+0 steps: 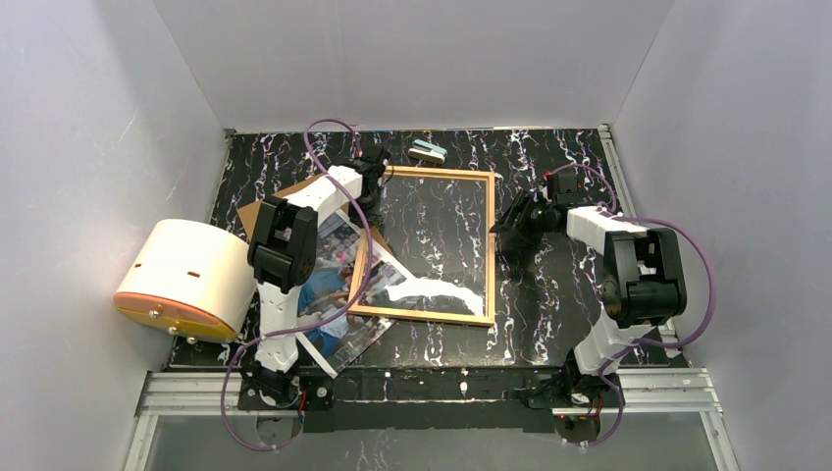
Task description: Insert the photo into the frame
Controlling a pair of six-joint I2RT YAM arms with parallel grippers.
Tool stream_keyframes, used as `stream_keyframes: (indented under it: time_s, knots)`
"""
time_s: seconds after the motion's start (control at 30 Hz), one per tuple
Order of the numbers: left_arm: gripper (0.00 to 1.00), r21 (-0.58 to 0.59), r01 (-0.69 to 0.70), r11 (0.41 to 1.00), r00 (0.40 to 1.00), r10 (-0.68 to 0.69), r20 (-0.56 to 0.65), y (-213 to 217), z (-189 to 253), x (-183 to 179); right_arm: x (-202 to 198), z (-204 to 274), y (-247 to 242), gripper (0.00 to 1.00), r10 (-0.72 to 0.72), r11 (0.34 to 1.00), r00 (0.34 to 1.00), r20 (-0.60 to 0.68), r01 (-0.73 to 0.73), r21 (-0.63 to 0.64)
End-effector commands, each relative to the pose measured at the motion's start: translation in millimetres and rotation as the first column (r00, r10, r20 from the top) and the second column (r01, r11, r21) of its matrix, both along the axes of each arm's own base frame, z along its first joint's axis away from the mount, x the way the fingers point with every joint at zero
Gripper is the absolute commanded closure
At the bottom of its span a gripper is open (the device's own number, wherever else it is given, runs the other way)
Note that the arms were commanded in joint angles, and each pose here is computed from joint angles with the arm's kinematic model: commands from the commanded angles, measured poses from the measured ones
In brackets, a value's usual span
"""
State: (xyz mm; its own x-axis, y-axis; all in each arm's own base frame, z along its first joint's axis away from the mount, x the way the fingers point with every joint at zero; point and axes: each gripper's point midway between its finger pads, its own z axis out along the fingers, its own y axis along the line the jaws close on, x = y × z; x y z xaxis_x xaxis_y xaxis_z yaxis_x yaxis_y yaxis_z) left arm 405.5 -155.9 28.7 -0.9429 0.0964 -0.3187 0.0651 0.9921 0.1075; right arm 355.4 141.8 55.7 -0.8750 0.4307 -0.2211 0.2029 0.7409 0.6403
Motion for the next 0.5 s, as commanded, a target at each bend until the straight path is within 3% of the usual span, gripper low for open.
stream_keyframes:
  time_s: [0.0, 0.17, 0.3, 0.47]
  knots:
    - [0.89, -0.119, -0.001, 0.993, 0.988, -0.018, -0.154, -17, -15, -32, 11, 5, -8, 0.33, -0.053, 0.998, 0.999, -0.003, 0.052, -0.042]
    - [0.80, -0.208, 0.002, 0.978, 0.993, -0.027, -0.118, -32, 3, -27, 12, 11, -10, 0.33, -0.075, 0.996, 0.997, 0.001, 0.075, -0.050]
    - [0.69, -0.085, -0.044, 0.995, 0.997, 0.038, -0.062, -8, 21, -18, 14, 23, -15, 0.33, -0.097, 0.992, 0.995, 0.020, 0.098, -0.076]
    - [0.47, -0.101, -0.066, 0.993, 0.998, 0.066, -0.003, -4, 48, -13, 18, 44, -20, 0.33, -0.121, 0.987, 0.990, 0.072, 0.128, -0.099]
